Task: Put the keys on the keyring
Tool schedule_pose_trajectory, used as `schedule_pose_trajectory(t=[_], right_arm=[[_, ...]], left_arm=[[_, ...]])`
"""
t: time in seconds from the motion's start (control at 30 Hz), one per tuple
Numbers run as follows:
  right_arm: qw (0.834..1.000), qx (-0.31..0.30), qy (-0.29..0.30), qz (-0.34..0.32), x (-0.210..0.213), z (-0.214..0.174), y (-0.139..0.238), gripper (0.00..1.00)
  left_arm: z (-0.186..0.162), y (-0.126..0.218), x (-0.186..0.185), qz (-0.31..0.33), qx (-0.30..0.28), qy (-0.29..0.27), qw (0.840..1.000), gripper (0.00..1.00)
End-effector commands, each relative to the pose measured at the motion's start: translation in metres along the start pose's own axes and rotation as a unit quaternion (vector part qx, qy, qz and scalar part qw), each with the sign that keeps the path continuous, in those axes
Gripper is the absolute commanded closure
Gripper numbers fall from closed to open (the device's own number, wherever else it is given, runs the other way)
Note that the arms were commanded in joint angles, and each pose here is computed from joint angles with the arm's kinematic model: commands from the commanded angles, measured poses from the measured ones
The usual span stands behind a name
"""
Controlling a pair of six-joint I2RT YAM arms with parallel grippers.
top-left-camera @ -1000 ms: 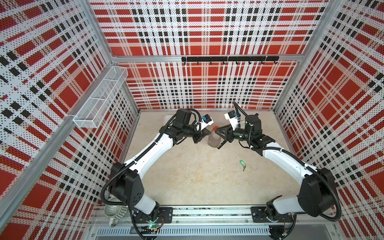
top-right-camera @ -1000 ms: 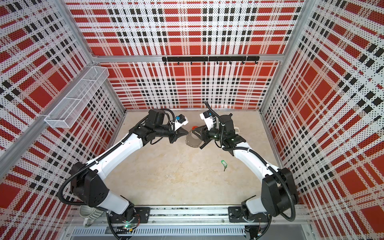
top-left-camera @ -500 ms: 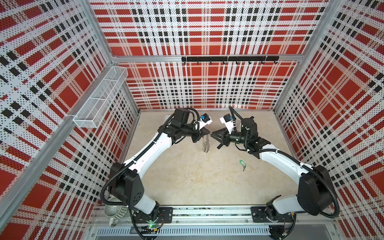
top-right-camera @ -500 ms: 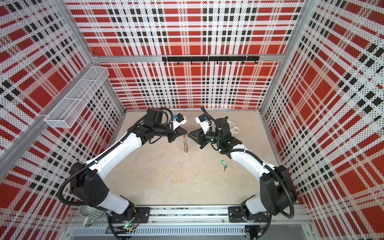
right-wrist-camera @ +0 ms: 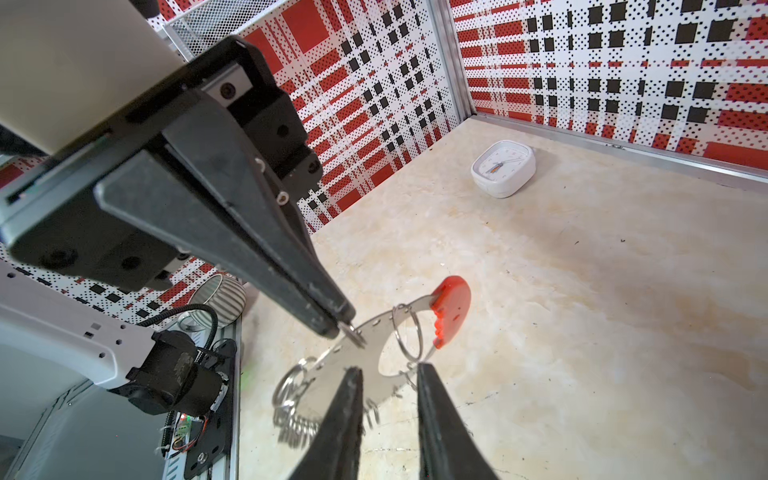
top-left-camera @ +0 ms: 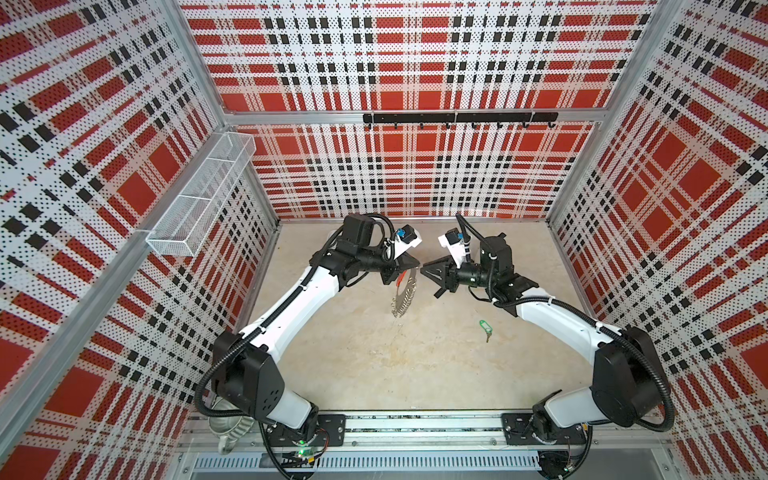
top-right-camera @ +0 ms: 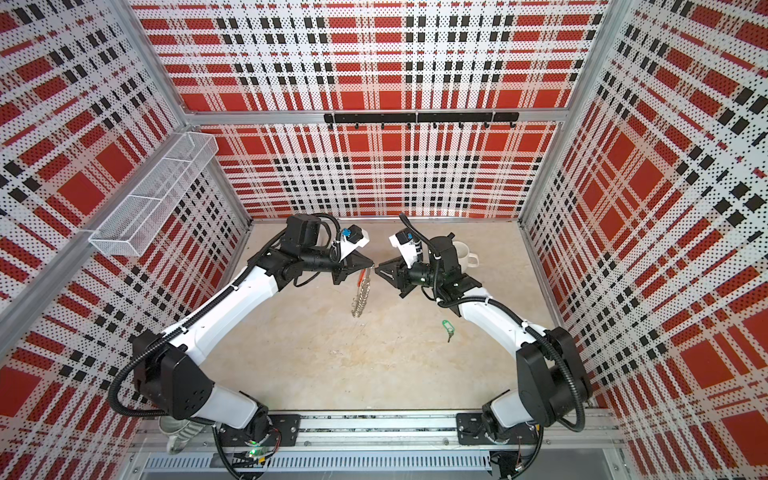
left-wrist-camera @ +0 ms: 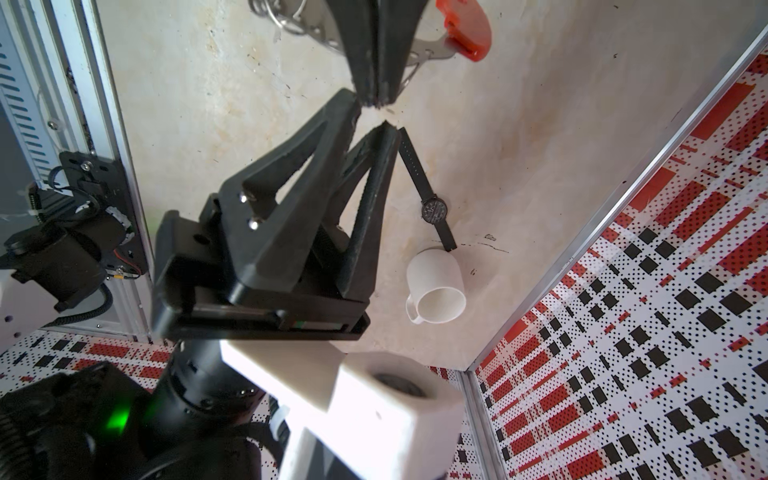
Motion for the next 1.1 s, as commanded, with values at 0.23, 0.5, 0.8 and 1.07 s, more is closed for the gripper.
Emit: schedule_pose_trajectory(t=[0.23, 0.5, 0.8, 1.07], right_arm=[[0.999, -0.007, 0.026, 0.025, 0.011, 0.011, -0.003, 0.71], [0.999, -0.006, 0.029, 0.036, 0.015, 0.016, -0.006, 0.68], [0.999, -0.004, 0.03, 0.04, 0.016, 0.017, -0.01, 0.7], [0.999, -0.005, 0.034, 0.036, 0.015, 0.019, -0.011, 0.68]], left_arm=[[0.011, 0.009, -0.004, -0.008, -0.023, -0.015, 1.0, 1.0], [0.01, 0.008, -0.005, -0.013, -0.022, -0.01, 1.0, 1.0], [0.011, 0.007, -0.006, -0.019, -0.025, -0.008, 0.999, 1.0], [0.012, 0.008, -0.009, -0.026, -0.027, -0.008, 0.999, 1.0]])
Point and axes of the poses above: each gripper's point midway between its finger pads, its own y axis back along the fingers, its own x axis along the line the jaws close on, z = x × y, the point moved 7 cm from there along y, back along the fingers, and after that the axes turned 10 degrees about -y, right-handed, at the moved point
